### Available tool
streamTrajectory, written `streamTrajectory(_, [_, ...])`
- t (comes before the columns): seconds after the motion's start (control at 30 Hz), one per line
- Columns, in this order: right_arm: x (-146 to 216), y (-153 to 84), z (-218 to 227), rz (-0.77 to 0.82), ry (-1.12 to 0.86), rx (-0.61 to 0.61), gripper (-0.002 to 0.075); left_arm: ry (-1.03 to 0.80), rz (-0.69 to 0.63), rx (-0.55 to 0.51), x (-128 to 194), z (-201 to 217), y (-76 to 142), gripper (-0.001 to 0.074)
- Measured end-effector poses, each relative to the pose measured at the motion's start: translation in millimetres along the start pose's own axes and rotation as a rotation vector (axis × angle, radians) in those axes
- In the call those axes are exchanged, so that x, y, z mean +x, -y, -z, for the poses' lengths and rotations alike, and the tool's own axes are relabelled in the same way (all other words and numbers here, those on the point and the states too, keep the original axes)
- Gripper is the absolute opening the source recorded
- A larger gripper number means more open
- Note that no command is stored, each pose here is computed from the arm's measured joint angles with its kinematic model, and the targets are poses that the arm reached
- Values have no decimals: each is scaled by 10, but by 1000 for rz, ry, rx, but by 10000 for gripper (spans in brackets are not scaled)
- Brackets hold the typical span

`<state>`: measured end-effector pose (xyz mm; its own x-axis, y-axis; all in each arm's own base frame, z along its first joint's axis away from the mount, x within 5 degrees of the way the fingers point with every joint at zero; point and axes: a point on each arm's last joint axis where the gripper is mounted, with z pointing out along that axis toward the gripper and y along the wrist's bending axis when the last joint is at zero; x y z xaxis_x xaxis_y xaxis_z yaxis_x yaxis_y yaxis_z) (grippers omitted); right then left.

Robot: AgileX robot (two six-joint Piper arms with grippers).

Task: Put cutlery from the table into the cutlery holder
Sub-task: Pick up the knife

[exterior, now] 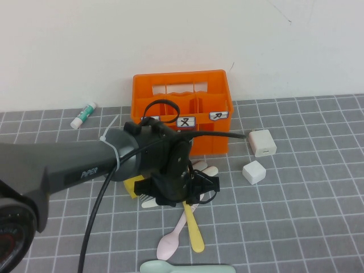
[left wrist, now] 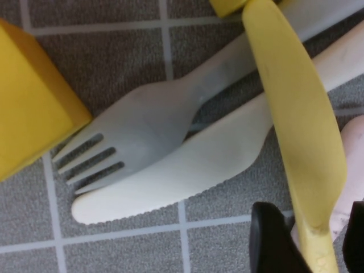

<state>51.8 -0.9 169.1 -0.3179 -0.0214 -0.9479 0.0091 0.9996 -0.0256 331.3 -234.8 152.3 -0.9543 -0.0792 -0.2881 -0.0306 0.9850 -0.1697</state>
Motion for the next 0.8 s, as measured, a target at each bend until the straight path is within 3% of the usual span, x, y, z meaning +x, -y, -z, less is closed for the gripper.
streamTrajectory(0.63, [0, 0, 0, 0, 0, 0, -3, -44, 33, -2, 42, -147, 6, 259])
streamTrajectory(0.8, [0, 0, 0, 0, 0, 0, -3, -44, 33, 1, 42, -147, 10, 167])
